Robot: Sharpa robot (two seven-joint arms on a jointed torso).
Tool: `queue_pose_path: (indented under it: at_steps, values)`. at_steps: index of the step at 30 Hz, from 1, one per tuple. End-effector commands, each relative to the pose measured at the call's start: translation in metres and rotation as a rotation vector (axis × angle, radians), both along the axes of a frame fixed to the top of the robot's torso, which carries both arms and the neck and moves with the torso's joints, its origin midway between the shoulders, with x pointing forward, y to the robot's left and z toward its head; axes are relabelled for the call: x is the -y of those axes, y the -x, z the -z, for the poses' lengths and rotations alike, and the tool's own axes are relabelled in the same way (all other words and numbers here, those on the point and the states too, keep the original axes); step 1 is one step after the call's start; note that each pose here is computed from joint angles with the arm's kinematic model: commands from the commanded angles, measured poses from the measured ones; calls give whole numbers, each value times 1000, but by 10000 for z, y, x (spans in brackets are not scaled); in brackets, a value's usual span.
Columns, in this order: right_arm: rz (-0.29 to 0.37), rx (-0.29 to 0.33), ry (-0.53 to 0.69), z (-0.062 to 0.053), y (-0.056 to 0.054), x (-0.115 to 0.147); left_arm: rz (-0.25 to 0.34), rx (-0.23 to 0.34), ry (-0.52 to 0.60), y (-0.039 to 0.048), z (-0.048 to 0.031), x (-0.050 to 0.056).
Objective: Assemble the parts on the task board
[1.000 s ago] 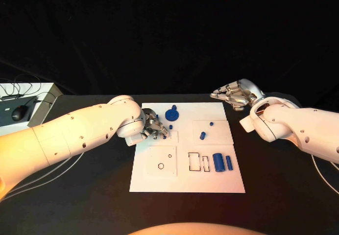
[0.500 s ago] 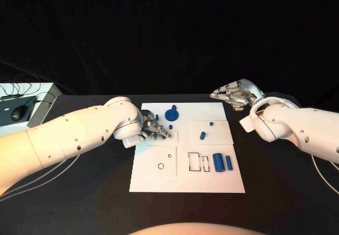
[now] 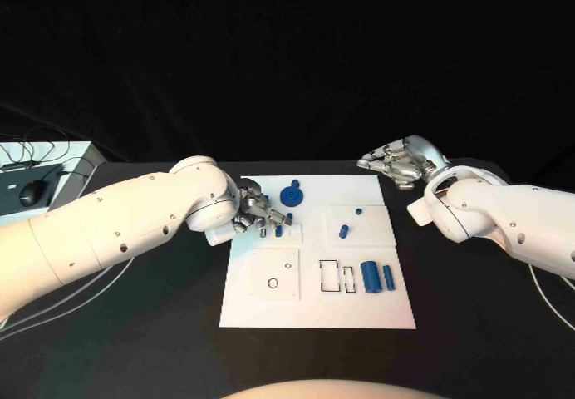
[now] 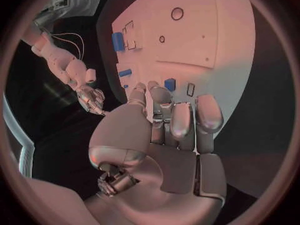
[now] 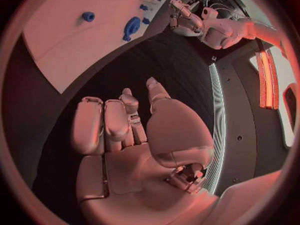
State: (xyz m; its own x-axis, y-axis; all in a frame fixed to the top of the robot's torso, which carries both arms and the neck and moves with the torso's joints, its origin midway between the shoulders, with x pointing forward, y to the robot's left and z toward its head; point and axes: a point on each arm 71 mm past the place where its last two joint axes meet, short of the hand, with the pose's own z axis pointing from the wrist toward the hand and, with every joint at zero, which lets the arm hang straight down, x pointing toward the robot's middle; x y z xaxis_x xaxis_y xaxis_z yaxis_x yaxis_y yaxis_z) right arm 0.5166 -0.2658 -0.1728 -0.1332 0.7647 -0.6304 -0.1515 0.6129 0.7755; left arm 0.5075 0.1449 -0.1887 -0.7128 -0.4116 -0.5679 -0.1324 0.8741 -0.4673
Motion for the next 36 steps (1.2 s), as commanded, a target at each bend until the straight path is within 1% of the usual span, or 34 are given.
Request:
queue_pose_path:
  at_steps: [1,5,12,17,19,23,29,32,36]
  values:
    - [-12,9,4,-3,2,-4,-10,1,43,-17,-47,-11]
    - [-8,12,4,1,-3,7,-60,2,85,-89,-84,-105]
    - [-3,24,0,-4,-10,19,-136,6,136,-210,-86,-285]
    - [-1,44,-9,-18,-12,24,-197,37,162,-329,-97,-437]
    - [2,54,-14,-25,-12,27,-221,59,163,-385,-103,-508]
    - [5,63,-20,-32,-12,34,-259,98,159,-472,-116,-609]
    - [7,66,-23,-35,-12,43,-295,131,141,-583,-128,-689]
    - [8,66,-23,-35,-12,45,-300,138,130,-624,-126,-689]
    - [9,65,-23,-35,-12,45,-293,139,100,-680,-112,-667]
